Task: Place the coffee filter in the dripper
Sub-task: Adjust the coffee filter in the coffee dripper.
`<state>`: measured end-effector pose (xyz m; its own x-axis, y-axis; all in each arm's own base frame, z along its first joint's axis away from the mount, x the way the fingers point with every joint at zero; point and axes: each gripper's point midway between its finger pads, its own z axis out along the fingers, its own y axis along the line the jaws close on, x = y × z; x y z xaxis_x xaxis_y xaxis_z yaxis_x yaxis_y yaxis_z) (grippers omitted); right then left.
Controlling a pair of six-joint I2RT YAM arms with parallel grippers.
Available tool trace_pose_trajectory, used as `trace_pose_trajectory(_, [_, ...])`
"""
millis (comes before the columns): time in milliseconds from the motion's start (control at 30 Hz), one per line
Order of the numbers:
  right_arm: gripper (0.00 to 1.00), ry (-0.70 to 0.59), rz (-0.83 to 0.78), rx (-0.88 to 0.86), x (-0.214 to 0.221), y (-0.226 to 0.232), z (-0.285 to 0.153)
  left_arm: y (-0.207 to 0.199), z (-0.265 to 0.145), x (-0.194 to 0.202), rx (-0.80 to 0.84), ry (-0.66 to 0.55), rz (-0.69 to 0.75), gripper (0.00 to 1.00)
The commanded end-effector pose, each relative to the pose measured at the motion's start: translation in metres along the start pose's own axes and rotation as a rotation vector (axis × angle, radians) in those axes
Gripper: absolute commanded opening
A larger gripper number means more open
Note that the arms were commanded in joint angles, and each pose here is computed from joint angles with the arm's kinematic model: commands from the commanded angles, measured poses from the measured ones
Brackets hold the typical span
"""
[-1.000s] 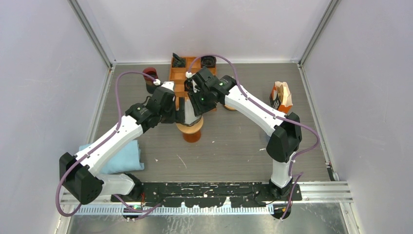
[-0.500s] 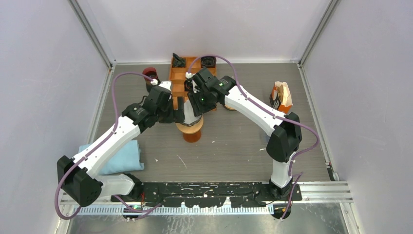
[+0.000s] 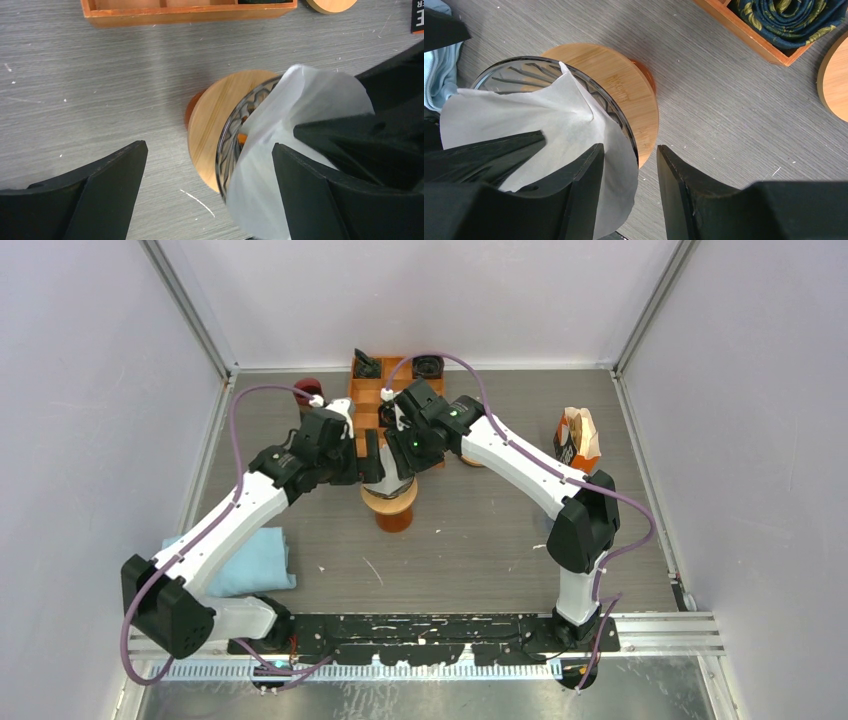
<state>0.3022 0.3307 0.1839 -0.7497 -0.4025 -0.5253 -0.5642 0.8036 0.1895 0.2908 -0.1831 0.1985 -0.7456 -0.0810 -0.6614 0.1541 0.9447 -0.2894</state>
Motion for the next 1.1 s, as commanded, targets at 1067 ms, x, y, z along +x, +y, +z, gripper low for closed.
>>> trace_pose_trajectory(1067, [0.54,-0.128,-0.017,-0.041,-0.024,0.009,-0.026,0.003,0.02,0.0,-0.007,0.014,-0.021,0.99])
